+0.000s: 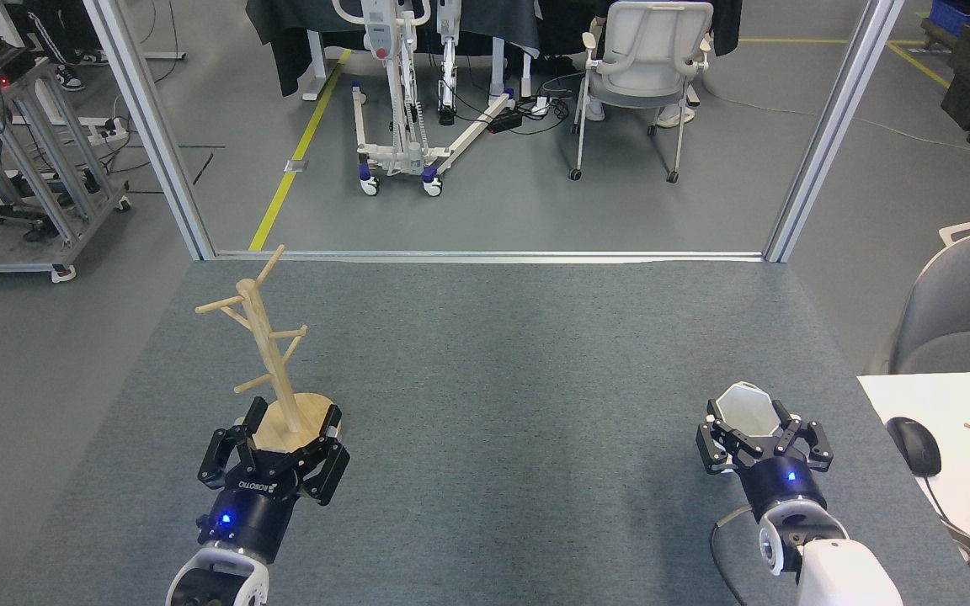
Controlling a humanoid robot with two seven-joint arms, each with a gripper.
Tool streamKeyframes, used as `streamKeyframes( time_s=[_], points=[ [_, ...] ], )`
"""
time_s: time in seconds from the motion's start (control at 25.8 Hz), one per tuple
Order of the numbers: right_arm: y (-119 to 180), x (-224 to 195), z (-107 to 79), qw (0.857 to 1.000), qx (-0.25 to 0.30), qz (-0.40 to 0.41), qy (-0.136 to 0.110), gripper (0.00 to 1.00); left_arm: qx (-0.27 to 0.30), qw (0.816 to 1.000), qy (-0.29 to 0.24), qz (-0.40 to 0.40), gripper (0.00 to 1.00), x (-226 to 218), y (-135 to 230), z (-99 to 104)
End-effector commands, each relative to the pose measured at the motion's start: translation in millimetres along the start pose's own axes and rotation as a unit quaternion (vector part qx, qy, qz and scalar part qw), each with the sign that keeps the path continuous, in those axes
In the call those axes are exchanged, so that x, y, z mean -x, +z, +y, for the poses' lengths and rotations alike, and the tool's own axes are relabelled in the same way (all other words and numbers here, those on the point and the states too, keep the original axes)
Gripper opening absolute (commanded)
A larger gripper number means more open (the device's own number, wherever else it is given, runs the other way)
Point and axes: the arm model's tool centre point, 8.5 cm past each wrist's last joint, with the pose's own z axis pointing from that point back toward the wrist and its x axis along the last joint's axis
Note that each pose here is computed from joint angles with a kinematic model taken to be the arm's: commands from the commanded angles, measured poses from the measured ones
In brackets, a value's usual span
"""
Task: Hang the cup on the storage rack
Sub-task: 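Raise the white cup with the right gripper toward the center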
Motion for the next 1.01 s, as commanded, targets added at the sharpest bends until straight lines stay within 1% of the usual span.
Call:
streamKeyframes(
  time_s=[0.0,0.04,0.15,0.19,0.23,0.27,0.39,0.46,0.54,0.58,0.66,0.7,0.85,0.97],
  points=[
    [-3.0,-6.1,-23.5,0.999,-0.015,-0.04,0.006,0.38,0.0,1.0,0.005,-0.02,0.99,-3.9,-0.3,0.3],
    [-4.4,-9.1,-31.6,0.999,-0.006,-0.047,0.006,0.38,-0.001,1.0,0.006,-0.025,0.99,-5.5,-1.0,0.6],
    [-13.7,-23.9,-64.1,0.997,0.029,-0.068,0.003,0.37,0.0,0.999,0.01,-0.034,0.99,-8.0,-0.8,-0.1],
    [-13.7,-23.9,-64.1,0.997,0.029,-0.068,0.003,0.37,0.0,0.999,0.01,-0.034,0.99,-8.0,-0.8,-0.1],
    [-19.0,-34.8,-87.1,0.993,0.054,-0.104,-0.005,0.37,0.0,0.999,0.01,-0.033,0.99,-7.8,-0.7,-0.5],
    [-21.7,-41.8,-98.4,0.989,0.064,-0.13,-0.01,0.37,0.001,0.999,0.011,-0.034,0.99,-8.7,-0.7,-1.3],
    [-28.7,-82.4,-121.3,0.977,0.059,-0.205,-0.014,0.36,-0.001,0.999,0.011,-0.042,0.99,-13.2,-6.3,-0.1],
    [-32.2,-102.6,-136.4,0.971,0.061,-0.231,-0.018,0.36,0.0,0.998,0.012,-0.059,0.99,-21.8,-8.1,-0.8],
    [-33.7,-119.8,-144.0,0.967,0.065,-0.245,-0.018,0.36,0.0,0.997,0.018,-0.077,0.99,-28.2,-8.0,-0.6],
    [-33.2,-134.3,-146.2,0.964,0.067,-0.256,-0.02,0.35,0.0,0.996,0.02,-0.083,0.99,-30.4,-7.9,-0.8],
    [-31.6,-169.2,-156.6,0.957,0.075,-0.28,-0.025,0.34,-0.001,0.996,0.022,-0.091,0.99,-33.1,-6.9,-0.1],
    [-30.3,-180.7,-162.4,0.954,0.079,-0.287,-0.023,0.33,0.0,0.996,0.021,-0.092,0.99,-33.3,-5.9,-0.6],
    [-25.6,-202.4,-186.0,0.946,0.101,-0.309,-0.007,0.33,0.006,0.996,0.02,-0.087,0.99,-32.6,-4.5,-2.5],
    [-20.4,-207.4,-195.8,0.939,0.115,-0.325,0.002,0.33,0.013,0.995,0.021,-0.095,0.99,-39.5,-4.9,-5.7]
  ],
)
